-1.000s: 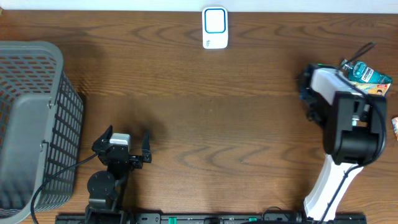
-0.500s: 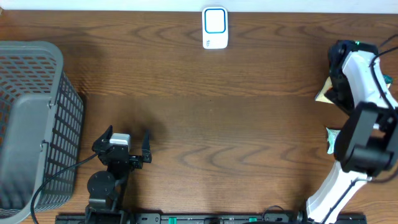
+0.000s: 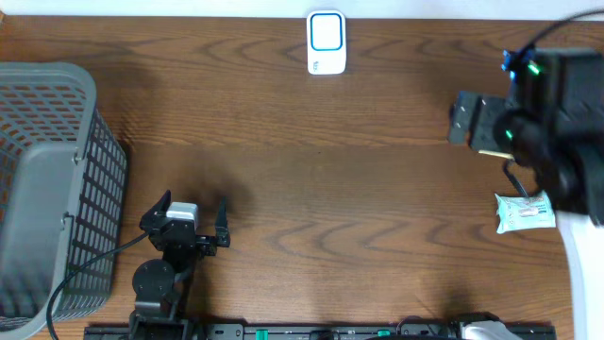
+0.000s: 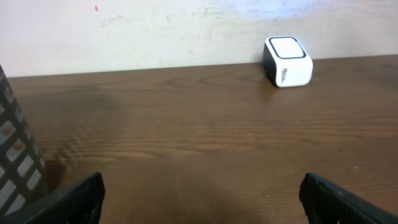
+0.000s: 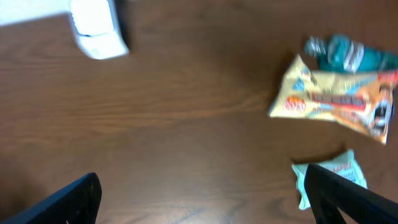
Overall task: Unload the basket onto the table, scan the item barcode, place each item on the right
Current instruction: 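Carry the wipes pack to the right edge and release it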
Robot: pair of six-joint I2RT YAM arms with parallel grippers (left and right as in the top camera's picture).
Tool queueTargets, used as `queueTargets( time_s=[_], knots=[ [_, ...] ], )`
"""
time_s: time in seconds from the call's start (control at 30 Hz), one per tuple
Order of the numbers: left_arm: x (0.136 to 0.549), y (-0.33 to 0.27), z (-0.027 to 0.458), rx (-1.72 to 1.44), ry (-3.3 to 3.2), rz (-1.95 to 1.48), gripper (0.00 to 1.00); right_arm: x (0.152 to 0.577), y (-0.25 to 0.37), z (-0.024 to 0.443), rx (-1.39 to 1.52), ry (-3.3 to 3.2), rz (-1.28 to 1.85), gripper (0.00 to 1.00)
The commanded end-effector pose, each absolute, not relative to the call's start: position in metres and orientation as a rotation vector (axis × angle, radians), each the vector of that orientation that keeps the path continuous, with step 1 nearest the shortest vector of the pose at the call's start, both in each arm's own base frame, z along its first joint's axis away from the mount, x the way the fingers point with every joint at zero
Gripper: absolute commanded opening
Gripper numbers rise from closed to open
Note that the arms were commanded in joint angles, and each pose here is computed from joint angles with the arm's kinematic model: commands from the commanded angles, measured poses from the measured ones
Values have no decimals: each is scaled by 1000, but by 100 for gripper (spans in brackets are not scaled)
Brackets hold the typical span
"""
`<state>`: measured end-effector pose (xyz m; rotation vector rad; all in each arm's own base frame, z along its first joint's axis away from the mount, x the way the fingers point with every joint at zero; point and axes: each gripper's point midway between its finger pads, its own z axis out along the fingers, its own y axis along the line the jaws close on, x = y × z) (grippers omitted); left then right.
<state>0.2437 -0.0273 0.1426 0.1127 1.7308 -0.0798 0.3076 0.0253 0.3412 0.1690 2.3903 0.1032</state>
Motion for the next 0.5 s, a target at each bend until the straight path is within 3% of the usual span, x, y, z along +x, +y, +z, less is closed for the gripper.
queueTargets(
  time_s=[0.0,0.47],
  knots=[
    [242,-29,128,121,1775,-91,100,285,34,366,26,2311,138,99],
    [242,-29,128,121,1775,-91,100,207,25,421,22,2079,164,99]
  ],
)
